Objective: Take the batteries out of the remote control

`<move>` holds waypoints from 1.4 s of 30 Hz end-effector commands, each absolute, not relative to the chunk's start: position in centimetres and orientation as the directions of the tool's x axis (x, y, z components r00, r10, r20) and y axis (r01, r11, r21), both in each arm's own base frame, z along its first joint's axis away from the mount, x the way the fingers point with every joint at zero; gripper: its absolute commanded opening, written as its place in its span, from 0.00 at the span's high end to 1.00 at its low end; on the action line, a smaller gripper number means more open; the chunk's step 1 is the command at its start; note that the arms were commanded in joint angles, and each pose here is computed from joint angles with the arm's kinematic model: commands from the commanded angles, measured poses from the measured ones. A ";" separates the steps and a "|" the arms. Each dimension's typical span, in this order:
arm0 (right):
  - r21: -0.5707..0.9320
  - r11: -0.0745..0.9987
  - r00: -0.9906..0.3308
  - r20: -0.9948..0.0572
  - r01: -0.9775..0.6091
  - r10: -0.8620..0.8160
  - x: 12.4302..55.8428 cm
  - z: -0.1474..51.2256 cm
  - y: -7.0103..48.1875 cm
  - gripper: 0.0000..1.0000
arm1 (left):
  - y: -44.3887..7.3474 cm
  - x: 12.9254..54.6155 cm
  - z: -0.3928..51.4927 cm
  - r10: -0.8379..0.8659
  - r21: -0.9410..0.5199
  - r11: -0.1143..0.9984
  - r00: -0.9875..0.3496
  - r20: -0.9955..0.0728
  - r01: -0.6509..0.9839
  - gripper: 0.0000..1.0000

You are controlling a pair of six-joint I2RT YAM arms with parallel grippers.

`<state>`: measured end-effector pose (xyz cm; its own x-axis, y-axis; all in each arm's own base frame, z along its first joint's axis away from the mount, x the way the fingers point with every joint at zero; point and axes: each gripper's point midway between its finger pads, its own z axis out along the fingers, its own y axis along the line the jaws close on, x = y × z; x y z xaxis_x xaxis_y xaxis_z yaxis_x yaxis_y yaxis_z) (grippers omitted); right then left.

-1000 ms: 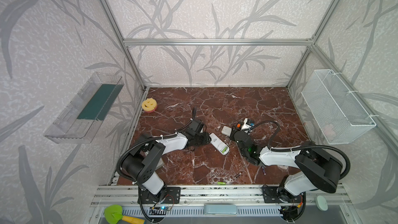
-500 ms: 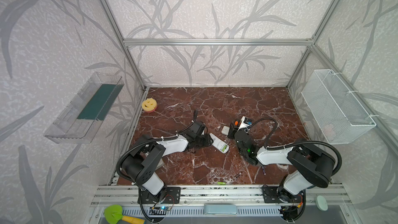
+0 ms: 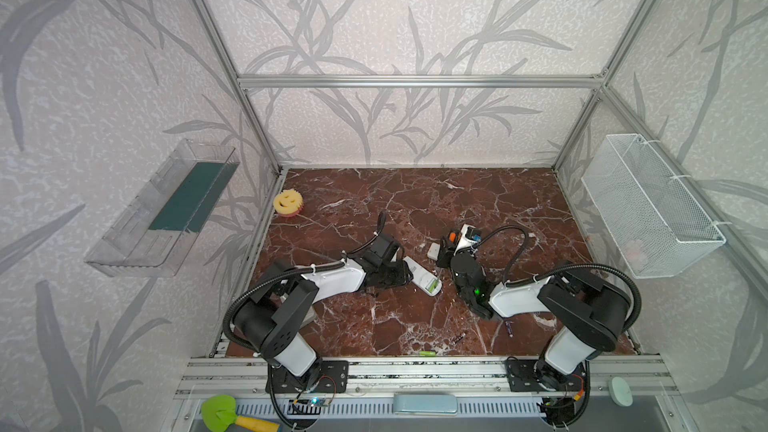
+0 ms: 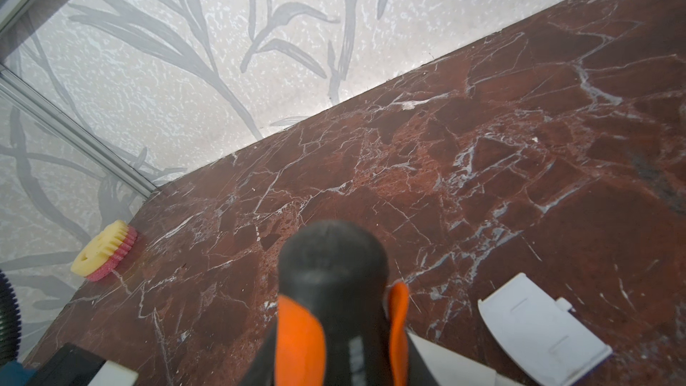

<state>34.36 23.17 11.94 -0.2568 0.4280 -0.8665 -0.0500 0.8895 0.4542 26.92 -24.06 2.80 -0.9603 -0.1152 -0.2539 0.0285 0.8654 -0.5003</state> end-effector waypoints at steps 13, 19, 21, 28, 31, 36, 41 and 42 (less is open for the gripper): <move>0.373 0.927 -0.276 -0.895 -0.036 0.350 35.2 11.7 22.2 1.00 | -23.1 31.8 3.6 -0.021 -0.497 0.864 -0.979 -0.202 0.084 0.48; 0.392 0.919 -0.285 -0.886 -0.037 0.366 35.2 11.8 22.3 1.00 | -23.8 28.8 1.6 -0.098 -0.594 0.804 -0.989 -0.113 -0.012 0.49; 0.399 0.916 -0.291 -0.882 -0.039 0.371 35.2 11.6 22.5 1.00 | -23.7 27.9 1.1 -0.120 -0.616 0.787 -0.988 -0.095 -0.036 0.50; 0.471 0.881 -0.294 -0.848 -0.035 0.441 35.4 11.9 23.1 1.00 | -24.3 26.6 0.6 -0.152 -0.650 0.756 -0.986 -0.070 -0.070 0.58; 0.512 0.858 -0.274 -0.831 -0.034 0.485 35.6 12.9 23.3 1.00 | -24.2 26.2 0.5 -0.161 -0.645 0.760 -0.985 -0.066 -0.081 0.62; 0.564 0.825 -0.222 -0.808 -0.022 0.546 35.8 14.5 22.9 1.00 | -23.8 25.3 -0.2 -0.176 -0.634 0.766 -0.983 -0.048 -0.106 0.64; 0.578 0.815 -0.192 -0.804 -0.033 0.562 36.3 15.1 23.2 1.00 | -23.7 24.7 -0.6 -0.189 -0.632 0.765 -0.981 -0.042 -0.120 0.65; 0.585 0.811 -0.191 -0.800 -0.035 0.569 36.4 15.0 23.4 1.00 | -23.8 24.7 -0.6 -0.189 -0.633 0.765 -0.981 -0.043 -0.119 0.65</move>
<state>35.43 22.72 11.96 -0.2767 0.4750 -0.8353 -0.0138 0.8672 0.4977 27.71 -25.25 2.57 -0.9708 -0.1809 -0.1574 -0.0174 0.7077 -0.7063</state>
